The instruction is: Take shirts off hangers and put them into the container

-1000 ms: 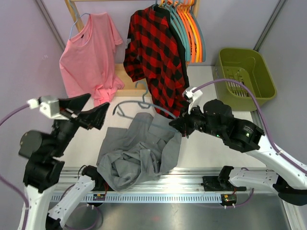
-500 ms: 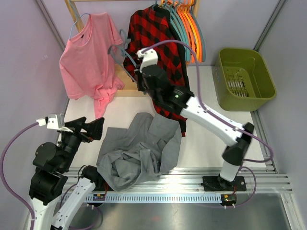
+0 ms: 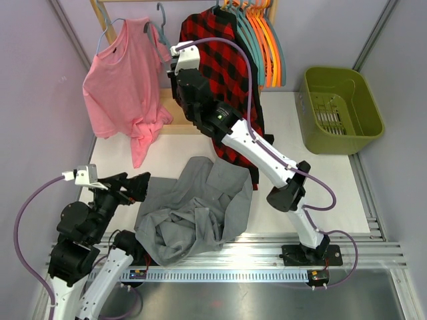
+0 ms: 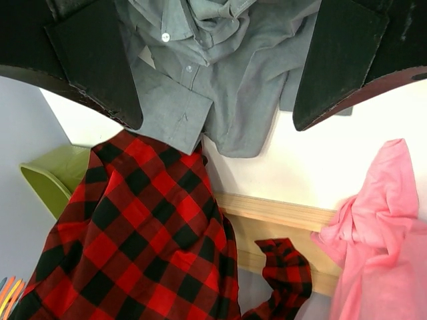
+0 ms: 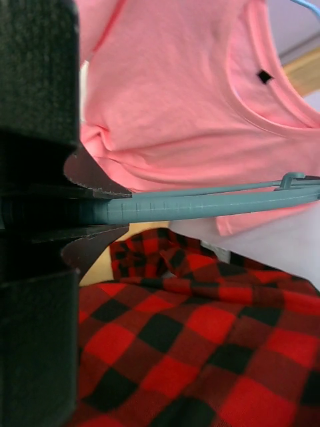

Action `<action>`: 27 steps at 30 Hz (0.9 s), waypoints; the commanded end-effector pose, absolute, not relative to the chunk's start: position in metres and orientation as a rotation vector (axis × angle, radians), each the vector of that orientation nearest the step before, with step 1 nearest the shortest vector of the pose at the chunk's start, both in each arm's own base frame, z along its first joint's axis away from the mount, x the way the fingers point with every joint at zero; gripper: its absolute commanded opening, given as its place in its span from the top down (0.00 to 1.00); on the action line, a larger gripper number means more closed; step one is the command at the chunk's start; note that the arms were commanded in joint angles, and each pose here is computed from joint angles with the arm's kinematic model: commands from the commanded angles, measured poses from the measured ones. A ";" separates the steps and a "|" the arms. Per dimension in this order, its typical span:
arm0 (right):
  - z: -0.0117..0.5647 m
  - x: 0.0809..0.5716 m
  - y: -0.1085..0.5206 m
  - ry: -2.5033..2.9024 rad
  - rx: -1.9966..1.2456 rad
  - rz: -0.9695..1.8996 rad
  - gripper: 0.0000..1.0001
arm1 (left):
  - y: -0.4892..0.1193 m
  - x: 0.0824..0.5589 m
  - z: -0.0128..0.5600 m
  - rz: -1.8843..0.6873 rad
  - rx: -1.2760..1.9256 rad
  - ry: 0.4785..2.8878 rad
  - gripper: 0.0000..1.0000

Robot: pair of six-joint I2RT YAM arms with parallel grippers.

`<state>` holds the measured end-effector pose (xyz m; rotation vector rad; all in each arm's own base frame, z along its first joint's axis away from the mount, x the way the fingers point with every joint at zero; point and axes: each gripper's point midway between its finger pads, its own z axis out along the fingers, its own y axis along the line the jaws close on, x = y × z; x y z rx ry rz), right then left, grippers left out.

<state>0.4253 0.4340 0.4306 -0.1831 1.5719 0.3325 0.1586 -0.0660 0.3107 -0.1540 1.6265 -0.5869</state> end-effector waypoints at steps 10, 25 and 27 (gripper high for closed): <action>0.503 0.463 0.384 1.339 -0.001 0.247 1.00 | -0.074 0.154 0.313 -0.646 -0.136 1.615 0.01; 0.461 0.481 0.390 1.488 -0.176 0.345 1.00 | -0.078 0.149 0.320 -0.693 -0.138 1.606 0.01; 0.453 0.478 0.392 1.518 -0.212 0.345 1.00 | -0.079 0.148 0.321 -0.700 -0.138 1.606 0.01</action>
